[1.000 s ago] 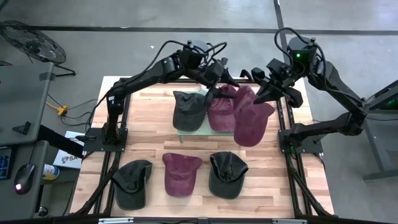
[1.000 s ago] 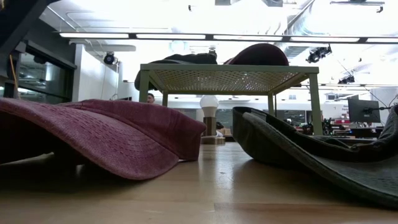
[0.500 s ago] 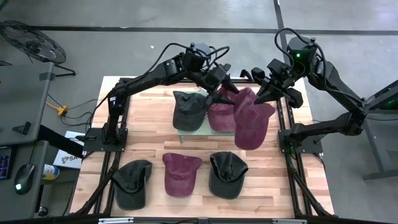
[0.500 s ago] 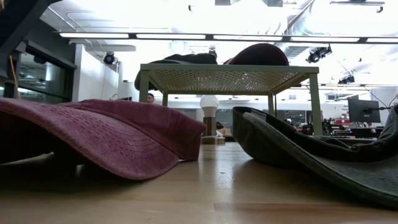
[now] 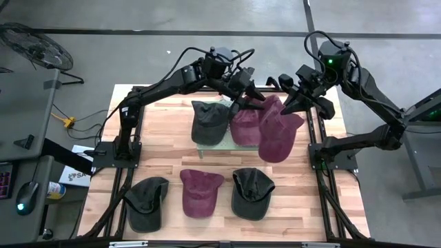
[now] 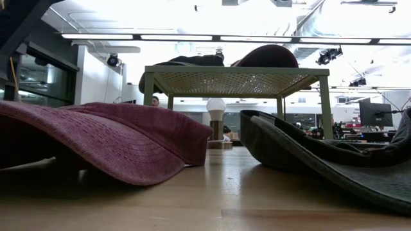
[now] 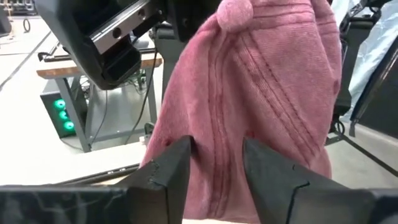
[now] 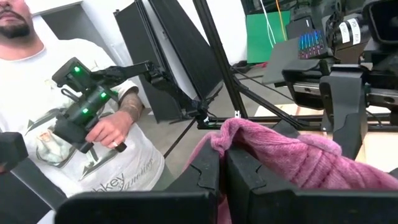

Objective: Pick & Place hat
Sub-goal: Stack the top red cap on top of the red cap on the shelf

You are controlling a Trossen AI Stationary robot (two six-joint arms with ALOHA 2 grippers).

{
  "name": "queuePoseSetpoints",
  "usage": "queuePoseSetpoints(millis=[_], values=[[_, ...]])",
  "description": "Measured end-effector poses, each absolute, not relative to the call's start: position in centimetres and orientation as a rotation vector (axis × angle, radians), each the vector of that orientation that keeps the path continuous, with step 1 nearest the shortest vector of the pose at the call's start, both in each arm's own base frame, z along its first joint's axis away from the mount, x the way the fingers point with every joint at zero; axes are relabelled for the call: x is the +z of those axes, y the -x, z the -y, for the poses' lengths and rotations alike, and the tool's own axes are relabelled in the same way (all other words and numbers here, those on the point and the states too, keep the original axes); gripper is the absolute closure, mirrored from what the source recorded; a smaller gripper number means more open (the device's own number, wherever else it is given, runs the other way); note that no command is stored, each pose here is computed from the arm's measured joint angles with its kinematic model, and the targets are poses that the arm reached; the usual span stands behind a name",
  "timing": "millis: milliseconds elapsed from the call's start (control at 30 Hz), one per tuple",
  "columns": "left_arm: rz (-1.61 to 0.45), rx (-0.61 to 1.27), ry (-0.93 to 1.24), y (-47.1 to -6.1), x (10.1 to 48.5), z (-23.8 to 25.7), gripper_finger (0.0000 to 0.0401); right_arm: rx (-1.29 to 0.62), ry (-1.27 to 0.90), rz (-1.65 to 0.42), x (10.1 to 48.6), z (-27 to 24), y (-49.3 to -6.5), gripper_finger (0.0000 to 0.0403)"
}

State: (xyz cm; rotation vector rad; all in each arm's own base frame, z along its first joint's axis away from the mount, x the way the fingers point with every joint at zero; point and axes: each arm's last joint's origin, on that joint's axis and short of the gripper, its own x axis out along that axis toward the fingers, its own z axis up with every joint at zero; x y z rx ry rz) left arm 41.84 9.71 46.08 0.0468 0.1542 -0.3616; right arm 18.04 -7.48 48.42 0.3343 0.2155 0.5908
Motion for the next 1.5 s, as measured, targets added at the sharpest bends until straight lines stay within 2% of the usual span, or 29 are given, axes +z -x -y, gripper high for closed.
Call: queuePoseSetpoints(millis=[167, 367, 433, 733, 1033, 1500], values=[[-0.155, -0.353, -0.043, -41.8, 46.1, -9.7, 0.0282, 0.582, -0.334, -0.216, 48.4, 7.5, -18.1, 0.0403], [-0.154, -0.352, -0.044, -41.8, 46.1, -9.8, 0.0375, 0.58, -0.334, -0.216, 48.4, 7.5, -18.1, 0.0403], [-0.154, -0.351, -0.043, -41.8, 46.1, -9.8, 0.0393, 0.571, -0.334, -0.216, 48.4, 7.5, -18.1, 0.0403], [-0.157, -0.325, -0.044, -41.9, 46.1, -9.8, 0.0396, 0.53, -0.39, -0.23, 48.5, 7.6, -18.0, 0.0402], [-0.151, -0.322, -0.047, -41.3, 46.7, -9.7, 0.0399, 0.284, -0.394, -0.182, 49.3, 7.7, -15.2, 0.0388], [-0.087, -0.328, -0.053, -40.1, 49.0, -9.3, 0.0401, -0.104, -0.388, -0.187, 49.2, 6.9, -11.2, 0.0386]])
